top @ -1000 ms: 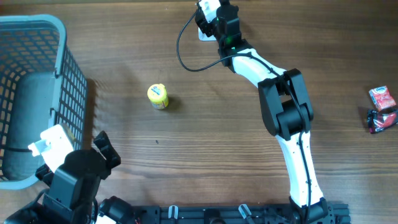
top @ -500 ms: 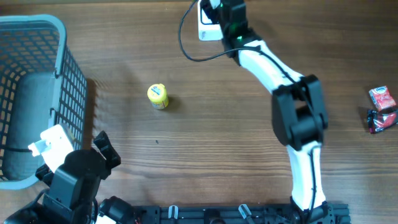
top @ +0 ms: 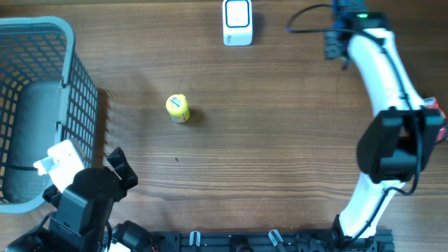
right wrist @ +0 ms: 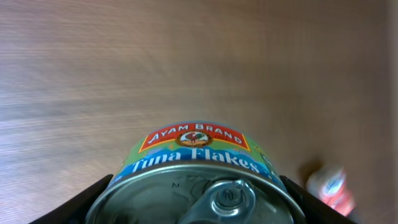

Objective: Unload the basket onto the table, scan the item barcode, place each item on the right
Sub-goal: 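Carry the tuna can right and set it on the table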

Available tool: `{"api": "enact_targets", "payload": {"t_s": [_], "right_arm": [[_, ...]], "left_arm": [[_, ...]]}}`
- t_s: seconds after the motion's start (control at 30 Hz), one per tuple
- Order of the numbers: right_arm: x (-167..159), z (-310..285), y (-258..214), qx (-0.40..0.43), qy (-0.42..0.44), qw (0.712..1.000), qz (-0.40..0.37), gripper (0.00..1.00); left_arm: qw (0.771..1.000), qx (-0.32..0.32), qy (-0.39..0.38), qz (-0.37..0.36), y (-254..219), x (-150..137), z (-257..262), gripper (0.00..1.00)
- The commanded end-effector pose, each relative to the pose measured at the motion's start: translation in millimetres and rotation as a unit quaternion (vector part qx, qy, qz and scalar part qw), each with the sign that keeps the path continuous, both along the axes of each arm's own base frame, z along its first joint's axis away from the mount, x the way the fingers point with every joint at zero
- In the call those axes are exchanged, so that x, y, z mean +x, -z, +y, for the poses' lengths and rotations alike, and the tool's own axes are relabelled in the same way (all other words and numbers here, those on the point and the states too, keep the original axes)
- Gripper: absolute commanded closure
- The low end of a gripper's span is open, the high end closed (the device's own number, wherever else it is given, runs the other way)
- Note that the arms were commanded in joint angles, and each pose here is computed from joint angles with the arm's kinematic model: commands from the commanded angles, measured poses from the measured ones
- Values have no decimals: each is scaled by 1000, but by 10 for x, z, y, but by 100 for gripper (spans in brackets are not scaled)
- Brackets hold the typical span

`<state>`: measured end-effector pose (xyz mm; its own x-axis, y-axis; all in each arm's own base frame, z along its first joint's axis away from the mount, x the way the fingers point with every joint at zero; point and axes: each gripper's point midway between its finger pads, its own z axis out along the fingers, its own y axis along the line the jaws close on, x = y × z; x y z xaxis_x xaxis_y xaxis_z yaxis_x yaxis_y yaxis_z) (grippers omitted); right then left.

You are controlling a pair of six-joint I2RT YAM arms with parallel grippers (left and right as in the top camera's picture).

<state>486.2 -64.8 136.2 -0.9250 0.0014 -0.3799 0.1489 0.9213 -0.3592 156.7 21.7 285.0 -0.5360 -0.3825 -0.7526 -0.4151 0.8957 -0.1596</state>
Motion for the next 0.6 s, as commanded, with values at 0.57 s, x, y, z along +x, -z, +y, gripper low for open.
{"api": "enact_targets", "payload": {"t_s": [0.57], "right_arm": [[-1265,-1989,1547,119,325,937,-48,33]], "left_arm": [[1000,-27,14,-6,-3,44,-107,0]]}}
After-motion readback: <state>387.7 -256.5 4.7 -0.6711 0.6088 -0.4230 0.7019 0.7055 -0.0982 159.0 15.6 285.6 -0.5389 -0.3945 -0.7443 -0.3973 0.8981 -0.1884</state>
